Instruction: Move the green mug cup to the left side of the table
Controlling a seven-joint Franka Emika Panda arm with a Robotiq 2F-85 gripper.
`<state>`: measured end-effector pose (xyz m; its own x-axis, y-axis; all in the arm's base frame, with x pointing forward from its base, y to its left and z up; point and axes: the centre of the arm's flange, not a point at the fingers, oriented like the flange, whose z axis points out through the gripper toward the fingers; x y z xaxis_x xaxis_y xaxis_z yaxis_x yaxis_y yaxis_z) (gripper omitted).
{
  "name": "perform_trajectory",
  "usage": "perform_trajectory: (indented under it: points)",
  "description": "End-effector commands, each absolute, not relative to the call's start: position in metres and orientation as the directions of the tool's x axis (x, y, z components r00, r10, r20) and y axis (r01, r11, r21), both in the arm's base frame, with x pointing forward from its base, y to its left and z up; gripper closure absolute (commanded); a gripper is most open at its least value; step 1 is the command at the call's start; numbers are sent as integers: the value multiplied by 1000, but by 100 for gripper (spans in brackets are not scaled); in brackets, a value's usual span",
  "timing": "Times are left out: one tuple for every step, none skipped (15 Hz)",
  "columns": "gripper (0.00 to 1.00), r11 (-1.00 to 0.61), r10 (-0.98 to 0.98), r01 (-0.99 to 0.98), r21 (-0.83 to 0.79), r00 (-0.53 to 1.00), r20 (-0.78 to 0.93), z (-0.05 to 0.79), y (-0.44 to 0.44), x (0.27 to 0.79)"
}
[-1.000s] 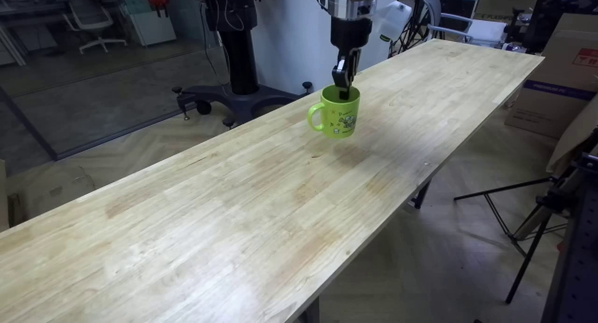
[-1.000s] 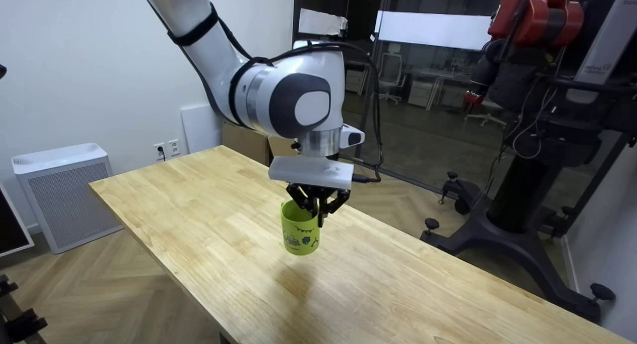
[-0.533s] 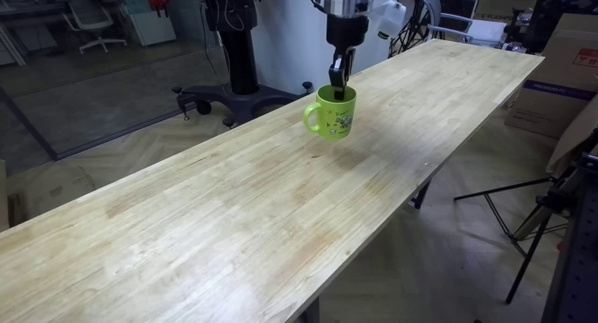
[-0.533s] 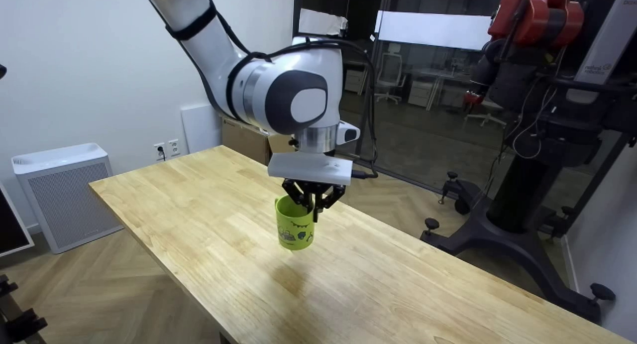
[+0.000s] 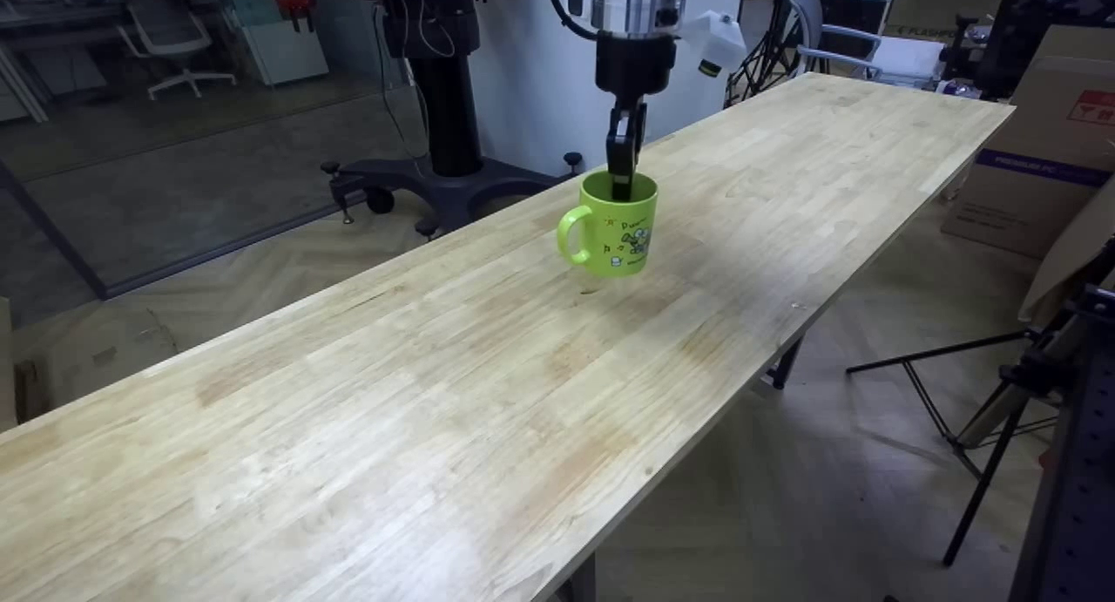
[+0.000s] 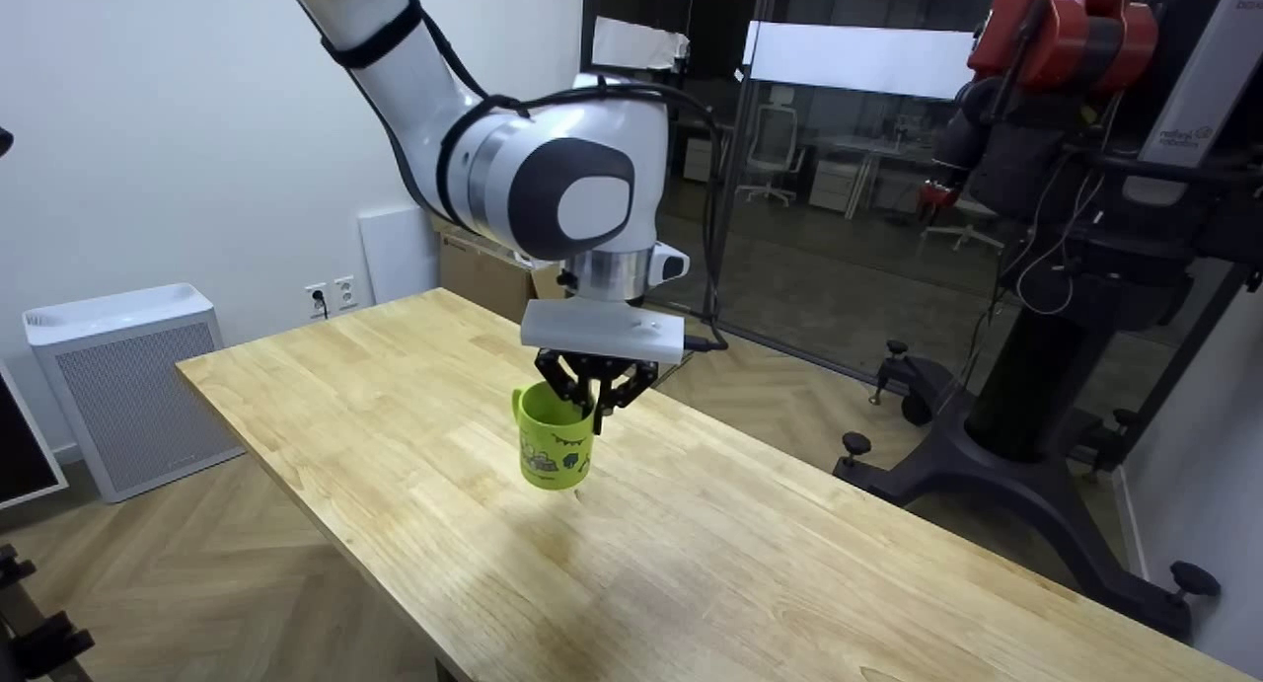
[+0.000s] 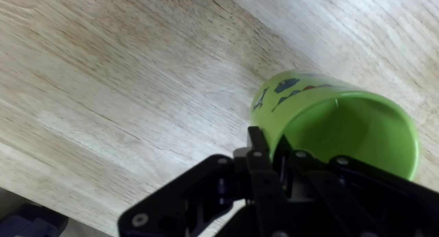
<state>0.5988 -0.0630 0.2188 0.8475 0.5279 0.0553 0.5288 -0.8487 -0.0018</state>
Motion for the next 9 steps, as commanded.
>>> perform_trajectory:
  points:
    - [97, -842, 537, 539, -28, 842, 51, 233, -65, 598]
    - [97, -842, 536, 538, -33, 843, 47, 232, -65, 598]
    - [97, -843, 535, 537, -40, 844, 40, 232, -65, 597]
    - [97, -843, 536, 537, -45, 844, 34, 231, -65, 597]
    - [97, -842, 537, 538, -50, 843, 30, 230, -65, 597]
    - [97, -841, 539, 539, -54, 842, 25, 230, -65, 596]
    - [97, -839, 540, 540, -57, 841, 23, 229, -66, 596]
    - [97, -838, 542, 542, -60, 840, 20, 229, -66, 596]
    - [97, -838, 542, 542, -62, 840, 16, 229, -66, 595]
